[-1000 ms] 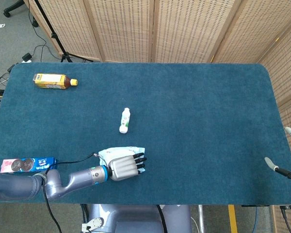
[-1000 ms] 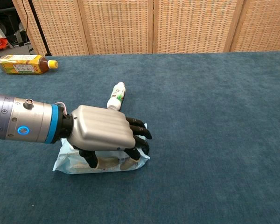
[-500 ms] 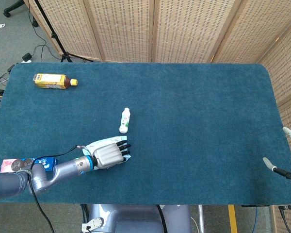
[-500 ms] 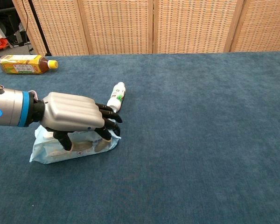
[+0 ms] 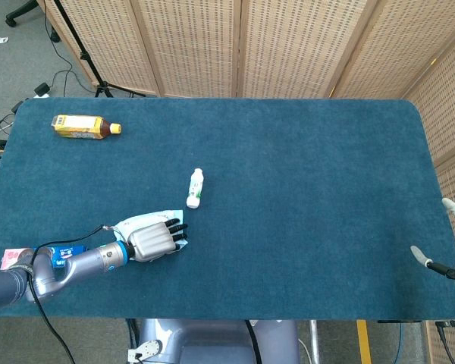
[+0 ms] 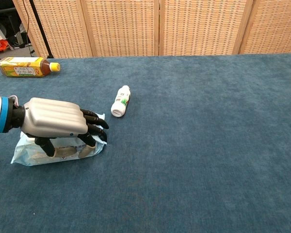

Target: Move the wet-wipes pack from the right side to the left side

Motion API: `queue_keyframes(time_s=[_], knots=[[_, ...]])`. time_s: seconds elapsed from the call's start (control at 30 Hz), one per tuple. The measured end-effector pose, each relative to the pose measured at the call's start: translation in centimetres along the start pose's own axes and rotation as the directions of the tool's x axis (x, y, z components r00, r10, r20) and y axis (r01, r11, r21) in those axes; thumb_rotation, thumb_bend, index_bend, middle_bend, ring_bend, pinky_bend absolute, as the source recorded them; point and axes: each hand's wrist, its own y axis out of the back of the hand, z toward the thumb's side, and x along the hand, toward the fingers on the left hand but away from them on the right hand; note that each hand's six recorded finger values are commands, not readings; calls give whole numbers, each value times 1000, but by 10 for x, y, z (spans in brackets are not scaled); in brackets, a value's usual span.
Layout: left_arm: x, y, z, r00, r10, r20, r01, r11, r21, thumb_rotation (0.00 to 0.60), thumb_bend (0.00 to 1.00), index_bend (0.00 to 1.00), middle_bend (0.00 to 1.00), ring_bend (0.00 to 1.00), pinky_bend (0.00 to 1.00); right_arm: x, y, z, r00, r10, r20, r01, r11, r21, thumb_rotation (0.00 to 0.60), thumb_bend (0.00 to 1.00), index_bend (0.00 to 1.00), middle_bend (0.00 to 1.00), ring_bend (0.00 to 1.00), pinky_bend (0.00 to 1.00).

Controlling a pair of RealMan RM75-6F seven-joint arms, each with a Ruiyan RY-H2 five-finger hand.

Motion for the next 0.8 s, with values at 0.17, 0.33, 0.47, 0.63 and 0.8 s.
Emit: queue_keyframes(time_s=[0.17,0.33,0.47,0.63,0.8], knots=[[-10,-11,-17,999,-9,-33,9,1000,8,600,579,544,252,79,143,-1,-1,0,1000,3,1,-3,1000,-1,600,131,131,78,0,14],[-20,-22,-29,998,-19,-58,18,1000,-6,600,579,545,252,82,143,0,-1,1,1000,7,0,-7,1000,-2,600,131,130,78,0,14],[-29,-31,-39,997,-26,-79,24,1000,-17,600,579,550,255,83,143,0,-3,1,1000,15,0,-15,1000,-3,600,131,130,78,0,14],[-38,-40,-60,991,-25,-129,24,1000,-9,600,582,556,258,85,143,0,-2,1,1000,12,1,-12,1000,-5,600,131,130,78,0,14],[-50,-50,-88,979,-19,-205,14,1000,-25,600,582,555,258,85,143,0,-3,2,1000,16,0,-16,1000,-4,600,131,130,78,0,14]])
